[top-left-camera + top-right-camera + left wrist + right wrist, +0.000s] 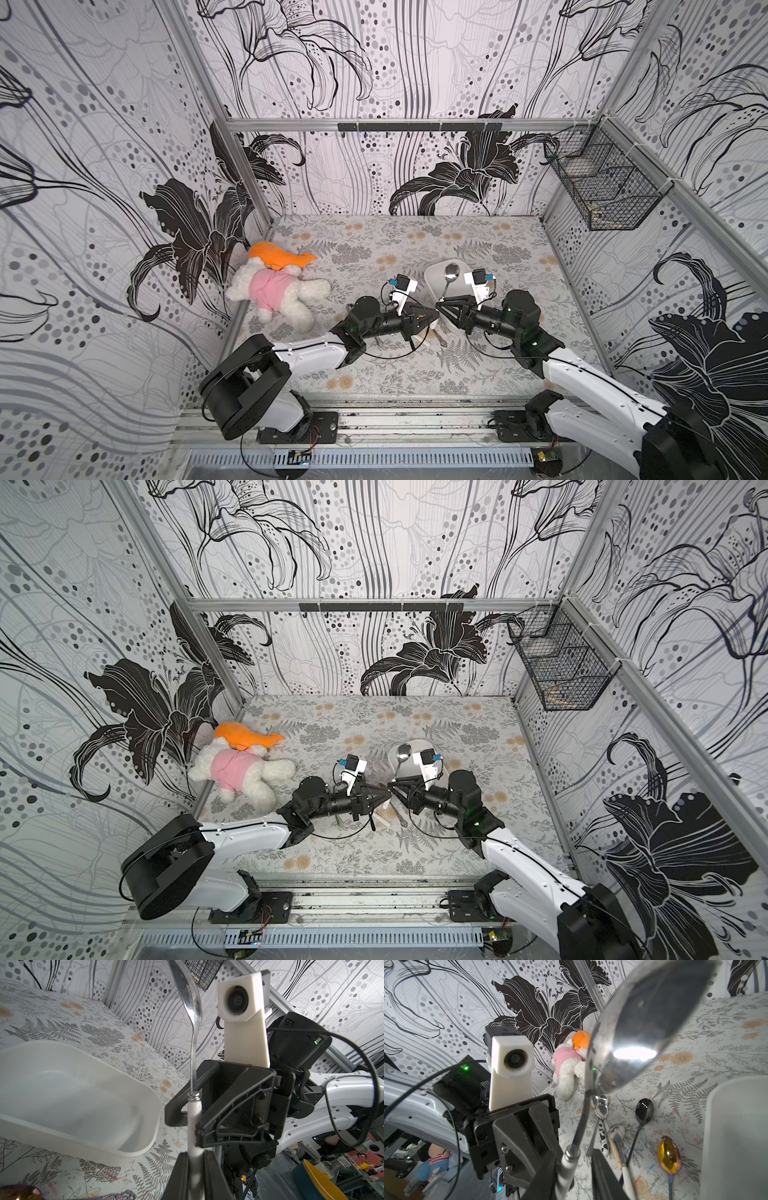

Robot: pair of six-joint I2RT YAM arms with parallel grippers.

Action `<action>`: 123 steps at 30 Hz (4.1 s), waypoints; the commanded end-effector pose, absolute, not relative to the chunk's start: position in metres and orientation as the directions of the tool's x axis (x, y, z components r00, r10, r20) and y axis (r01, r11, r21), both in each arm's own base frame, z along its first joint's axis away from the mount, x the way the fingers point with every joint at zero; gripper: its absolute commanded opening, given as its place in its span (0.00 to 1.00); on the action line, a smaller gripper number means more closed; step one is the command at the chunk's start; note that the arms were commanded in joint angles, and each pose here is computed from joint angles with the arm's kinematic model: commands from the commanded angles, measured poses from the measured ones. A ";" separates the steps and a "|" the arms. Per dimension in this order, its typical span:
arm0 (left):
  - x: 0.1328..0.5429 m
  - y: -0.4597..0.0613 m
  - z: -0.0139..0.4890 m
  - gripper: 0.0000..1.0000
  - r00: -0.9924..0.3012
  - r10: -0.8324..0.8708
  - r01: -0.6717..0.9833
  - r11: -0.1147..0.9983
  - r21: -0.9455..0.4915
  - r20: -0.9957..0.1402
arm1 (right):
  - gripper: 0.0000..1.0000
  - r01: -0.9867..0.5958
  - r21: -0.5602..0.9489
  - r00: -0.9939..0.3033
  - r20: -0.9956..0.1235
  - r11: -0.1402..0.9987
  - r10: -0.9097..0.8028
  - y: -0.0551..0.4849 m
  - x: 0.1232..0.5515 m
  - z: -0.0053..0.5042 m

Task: Put the spoon into the storage box
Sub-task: Pick up the spoon from the center of the board, then place the spoon in the storage box, then pick up the spoon from the center of the board.

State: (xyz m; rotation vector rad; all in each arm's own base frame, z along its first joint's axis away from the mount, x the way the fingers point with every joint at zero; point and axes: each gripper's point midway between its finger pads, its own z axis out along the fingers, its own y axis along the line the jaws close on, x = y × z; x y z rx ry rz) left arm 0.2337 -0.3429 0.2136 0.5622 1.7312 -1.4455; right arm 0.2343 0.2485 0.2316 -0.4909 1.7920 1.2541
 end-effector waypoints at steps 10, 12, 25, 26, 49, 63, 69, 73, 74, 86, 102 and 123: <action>0.235 -0.342 0.227 0.02 -0.556 -0.178 0.782 0.219 -0.584 -0.812 | 0.00 -0.688 0.609 -0.593 -0.785 0.394 0.176 0.255 0.242 0.234; 0.240 -0.338 0.225 0.25 -0.553 -0.186 0.771 0.256 -0.583 -0.812 | 0.00 -0.657 0.593 -0.590 -0.789 0.465 0.173 0.250 0.252 0.229; 0.308 -0.203 0.186 0.66 -0.481 -0.273 0.179 0.900 -0.398 -0.833 | 0.00 -0.158 0.005 -0.716 -0.689 0.987 -0.111 0.147 0.335 0.165; 0.307 -0.196 0.186 0.65 -0.474 -0.267 0.159 0.911 -0.380 -0.839 | 0.00 -0.134 -0.050 -0.739 -0.660 0.990 -0.134 0.141 0.338 0.161; 0.303 -0.173 0.164 0.65 -0.495 -0.218 0.078 0.953 -0.293 -0.841 | 0.00 -0.177 -0.686 -0.898 -0.181 0.706 -0.402 0.125 0.384 0.075; 0.299 -0.174 0.154 0.65 -0.523 -0.213 0.079 0.952 -0.295 -0.825 | 0.14 -0.229 -0.696 -0.898 -0.118 0.680 -0.423 0.130 0.390 0.039; 0.299 -0.174 0.150 0.65 -0.531 -0.211 0.074 0.953 -0.293 -0.821 | 0.20 -0.241 -0.684 -0.894 -0.121 0.689 -0.432 0.134 0.392 0.033; 0.299 -0.175 0.147 0.65 -0.541 -0.205 0.071 0.955 -0.287 -0.816 | 0.22 -0.239 -0.681 -0.894 -0.124 0.692 -0.431 0.133 0.394 0.029; 0.299 -0.175 0.146 0.65 -0.543 -0.204 0.070 0.956 -0.285 -0.815 | 0.22 -0.240 -0.678 -0.893 -0.127 0.695 -0.432 0.134 0.395 0.028; 0.302 -0.175 0.148 0.65 -0.546 -0.201 0.062 0.958 -0.279 -0.813 | 0.24 -0.196 -0.495 -0.859 -0.331 0.847 -0.392 0.153 0.405 0.067; 0.304 -0.181 0.148 0.65 -0.567 -0.250 0.036 0.944 -0.327 -0.785 | 0.34 -0.188 -0.158 -0.824 -0.513 0.969 -0.243 0.163 0.402 0.109; 0.281 -0.311 0.054 0.60 -0.805 -0.064 0.038 0.986 -0.160 -0.590 | 0.41 -0.191 0.027 -0.739 -0.661 0.981 -0.125 0.163 0.363 0.137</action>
